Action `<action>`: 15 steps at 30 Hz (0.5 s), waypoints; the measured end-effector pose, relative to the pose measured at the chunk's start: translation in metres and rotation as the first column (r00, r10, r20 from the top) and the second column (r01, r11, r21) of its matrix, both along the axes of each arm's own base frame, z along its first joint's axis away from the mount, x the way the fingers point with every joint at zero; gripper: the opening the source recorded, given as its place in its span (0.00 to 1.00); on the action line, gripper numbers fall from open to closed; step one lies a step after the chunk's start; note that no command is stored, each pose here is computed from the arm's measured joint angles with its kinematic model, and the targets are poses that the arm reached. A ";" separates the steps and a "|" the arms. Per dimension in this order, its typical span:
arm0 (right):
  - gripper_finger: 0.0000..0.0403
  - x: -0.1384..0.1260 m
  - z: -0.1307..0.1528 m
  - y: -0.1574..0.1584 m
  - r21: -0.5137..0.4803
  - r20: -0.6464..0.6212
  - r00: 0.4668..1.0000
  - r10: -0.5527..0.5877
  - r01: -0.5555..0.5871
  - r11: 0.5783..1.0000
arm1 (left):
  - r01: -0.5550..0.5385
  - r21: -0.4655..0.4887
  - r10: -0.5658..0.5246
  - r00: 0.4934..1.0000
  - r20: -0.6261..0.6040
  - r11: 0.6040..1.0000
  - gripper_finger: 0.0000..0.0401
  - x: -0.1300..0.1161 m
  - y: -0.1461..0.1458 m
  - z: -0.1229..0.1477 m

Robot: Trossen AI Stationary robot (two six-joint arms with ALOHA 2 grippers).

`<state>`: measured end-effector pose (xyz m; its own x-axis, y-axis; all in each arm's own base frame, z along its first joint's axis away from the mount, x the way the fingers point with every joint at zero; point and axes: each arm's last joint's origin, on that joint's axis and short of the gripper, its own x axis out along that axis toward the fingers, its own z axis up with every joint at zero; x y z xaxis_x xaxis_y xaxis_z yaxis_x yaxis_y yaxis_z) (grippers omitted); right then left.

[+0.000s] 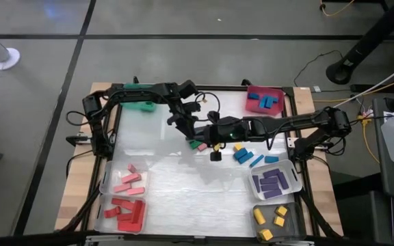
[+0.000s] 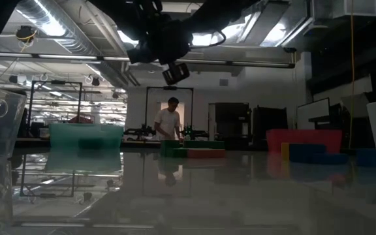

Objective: Sort blocks
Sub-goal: Put the violet block into the white bin

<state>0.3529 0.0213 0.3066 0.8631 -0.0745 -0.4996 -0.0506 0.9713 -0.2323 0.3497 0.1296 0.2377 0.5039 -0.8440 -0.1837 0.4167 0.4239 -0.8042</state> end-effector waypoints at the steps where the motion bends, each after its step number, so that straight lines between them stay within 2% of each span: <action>1: 0.15 0.000 0.000 0.000 -0.004 0.000 1.000 0.000 0.000 1.000 | 0.001 -0.009 -0.001 1.000 -0.008 1.000 0.24 0.000 0.000 0.000; 7: 0.14 -0.003 0.001 0.000 0.025 -0.015 1.000 -0.013 0.014 1.000 | 0.000 -0.008 0.000 1.000 -0.029 1.000 0.27 0.002 -0.004 0.000; 15: 0.17 -0.036 0.011 -0.001 0.201 -0.159 0.984 -0.080 0.112 0.973 | -0.038 0.131 0.048 0.997 -0.067 0.991 0.45 0.008 -0.014 -0.004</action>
<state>0.3171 0.0199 0.3180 0.7717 -0.0336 -0.6351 0.0263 0.9994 -0.0208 0.3572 0.1153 0.2338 0.5212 -0.7886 -0.3262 0.3404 0.5426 -0.7679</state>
